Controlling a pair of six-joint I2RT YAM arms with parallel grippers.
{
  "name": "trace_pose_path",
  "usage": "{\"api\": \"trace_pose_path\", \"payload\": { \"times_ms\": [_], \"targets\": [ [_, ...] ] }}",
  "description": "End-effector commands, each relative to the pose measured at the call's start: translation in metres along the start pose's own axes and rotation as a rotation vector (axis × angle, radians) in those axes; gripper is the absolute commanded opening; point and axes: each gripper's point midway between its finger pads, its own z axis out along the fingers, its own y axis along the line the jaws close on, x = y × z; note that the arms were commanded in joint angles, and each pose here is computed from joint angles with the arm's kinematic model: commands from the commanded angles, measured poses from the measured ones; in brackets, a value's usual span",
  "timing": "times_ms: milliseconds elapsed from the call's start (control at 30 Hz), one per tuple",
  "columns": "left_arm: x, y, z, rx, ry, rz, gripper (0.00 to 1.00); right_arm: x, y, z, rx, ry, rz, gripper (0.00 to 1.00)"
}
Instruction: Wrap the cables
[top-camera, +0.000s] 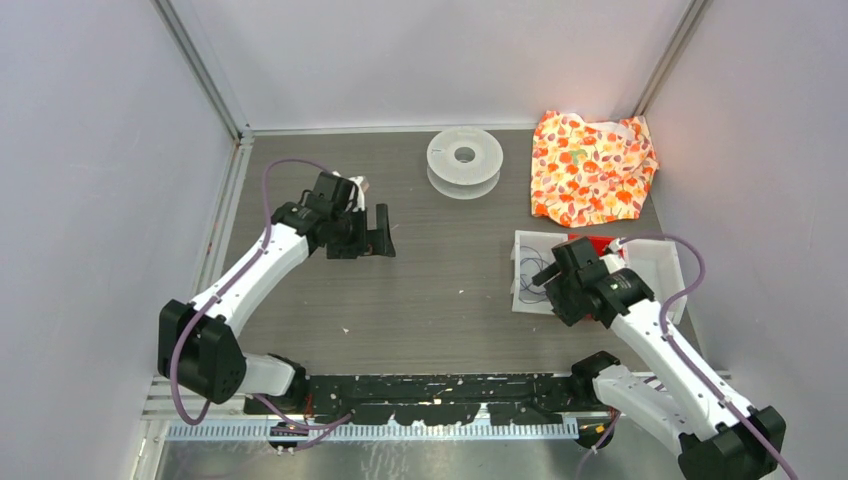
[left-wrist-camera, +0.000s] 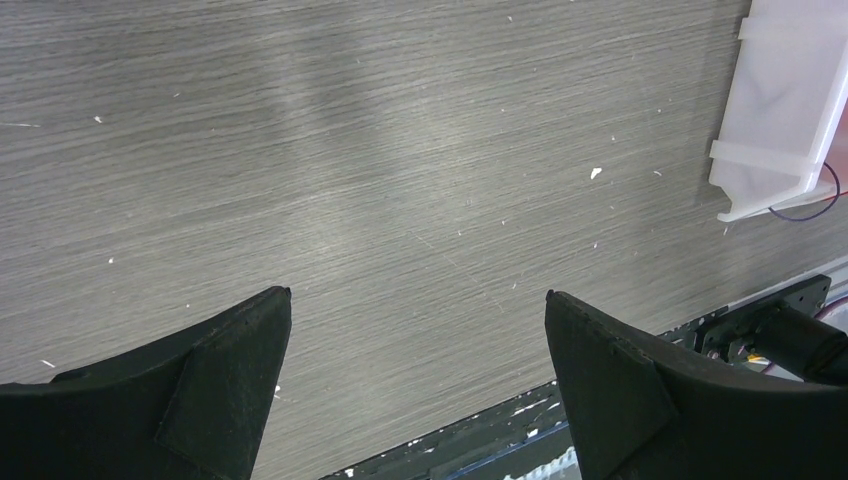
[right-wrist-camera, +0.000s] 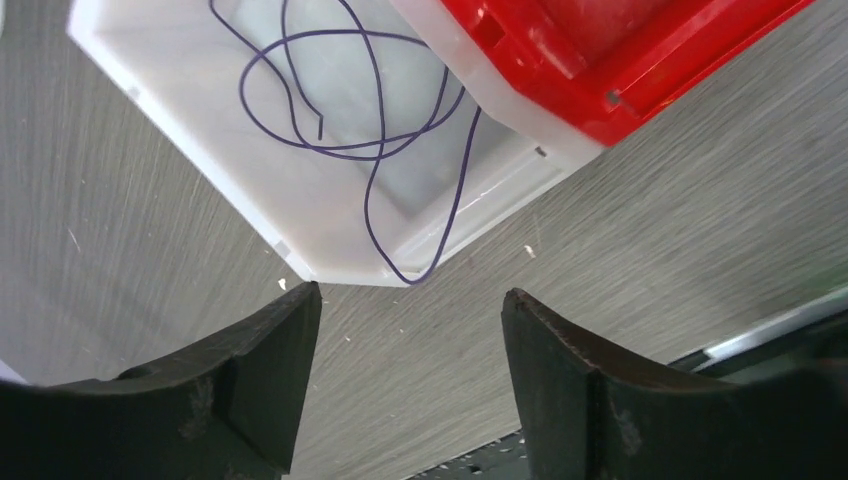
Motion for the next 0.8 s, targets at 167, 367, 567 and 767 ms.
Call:
{"api": "trace_pose_path", "payload": {
  "times_ms": [167, 367, 567, 767],
  "targets": [
    [-0.018, -0.013, -0.007, 0.033, -0.058, 0.010, 1.00, 0.008, 0.032, 0.021, -0.079, 0.029, 0.224, 0.61],
    [-0.016, -0.011, -0.005, 0.026, -0.042, 0.008, 1.00, 0.010, 0.021, 0.032, -0.065, 0.011, 0.290, 0.61],
    [-0.016, -0.011, -0.004, 0.024, -0.045, 0.007, 1.00, 0.007, 0.013, 0.033, -0.043, -0.012, 0.297, 0.68],
    [-0.018, -0.013, -0.005, 0.026, -0.041, 0.007, 1.00, 0.000, 0.007, 0.038, -0.035, -0.061, 0.299, 0.64]
  ]
}}
